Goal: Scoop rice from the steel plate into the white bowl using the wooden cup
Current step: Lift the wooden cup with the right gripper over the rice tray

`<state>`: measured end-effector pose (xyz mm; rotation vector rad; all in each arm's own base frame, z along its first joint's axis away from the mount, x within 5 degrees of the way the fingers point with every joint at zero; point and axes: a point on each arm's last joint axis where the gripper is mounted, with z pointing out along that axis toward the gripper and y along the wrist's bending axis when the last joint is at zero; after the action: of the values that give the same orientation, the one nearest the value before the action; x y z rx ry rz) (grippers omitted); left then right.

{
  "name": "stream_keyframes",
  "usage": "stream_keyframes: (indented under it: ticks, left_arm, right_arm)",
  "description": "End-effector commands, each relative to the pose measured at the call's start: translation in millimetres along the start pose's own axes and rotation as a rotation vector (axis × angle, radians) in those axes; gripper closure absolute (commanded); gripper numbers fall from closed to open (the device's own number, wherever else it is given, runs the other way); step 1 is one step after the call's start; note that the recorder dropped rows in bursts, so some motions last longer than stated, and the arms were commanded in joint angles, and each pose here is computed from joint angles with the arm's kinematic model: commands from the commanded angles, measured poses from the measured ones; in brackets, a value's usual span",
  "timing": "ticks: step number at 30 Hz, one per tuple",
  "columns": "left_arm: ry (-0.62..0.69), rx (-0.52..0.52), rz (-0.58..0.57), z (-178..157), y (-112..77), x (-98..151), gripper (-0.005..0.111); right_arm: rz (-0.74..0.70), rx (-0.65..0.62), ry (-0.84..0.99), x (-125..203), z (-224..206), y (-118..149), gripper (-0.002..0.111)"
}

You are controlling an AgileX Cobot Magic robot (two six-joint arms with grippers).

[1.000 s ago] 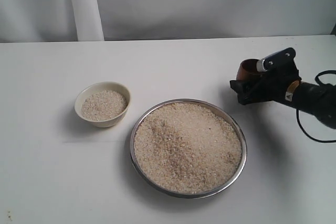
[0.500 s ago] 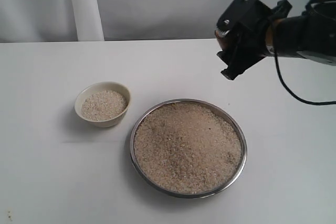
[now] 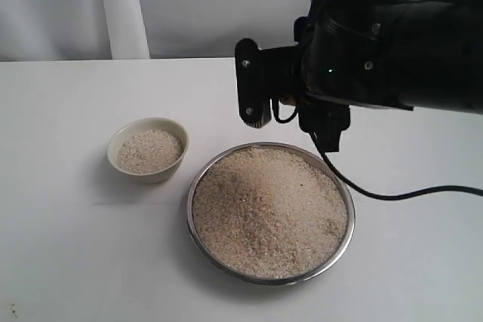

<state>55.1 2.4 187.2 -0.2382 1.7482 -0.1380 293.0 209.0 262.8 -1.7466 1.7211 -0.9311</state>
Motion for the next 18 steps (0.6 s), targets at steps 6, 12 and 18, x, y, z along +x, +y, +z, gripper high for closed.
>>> stream_keyframes:
  ticks: [6, 12, 18]
  left_arm:
    - [-0.01, 0.008, -0.005, 0, -0.7, -2, 0.107]
    - [-0.01, 0.008, -0.005, 0, -0.7, -2, 0.107]
    - [-0.01, 0.008, -0.005, 0, -0.7, -2, 0.107]
  right_arm:
    - [-0.252, -0.081, 0.249, -16, 27, 36, 0.108]
    - [-0.424, -0.148, 0.374, -29, 54, 70, 0.108]
    - [-0.488, -0.179, 0.369, -41, 68, 92, 0.108]
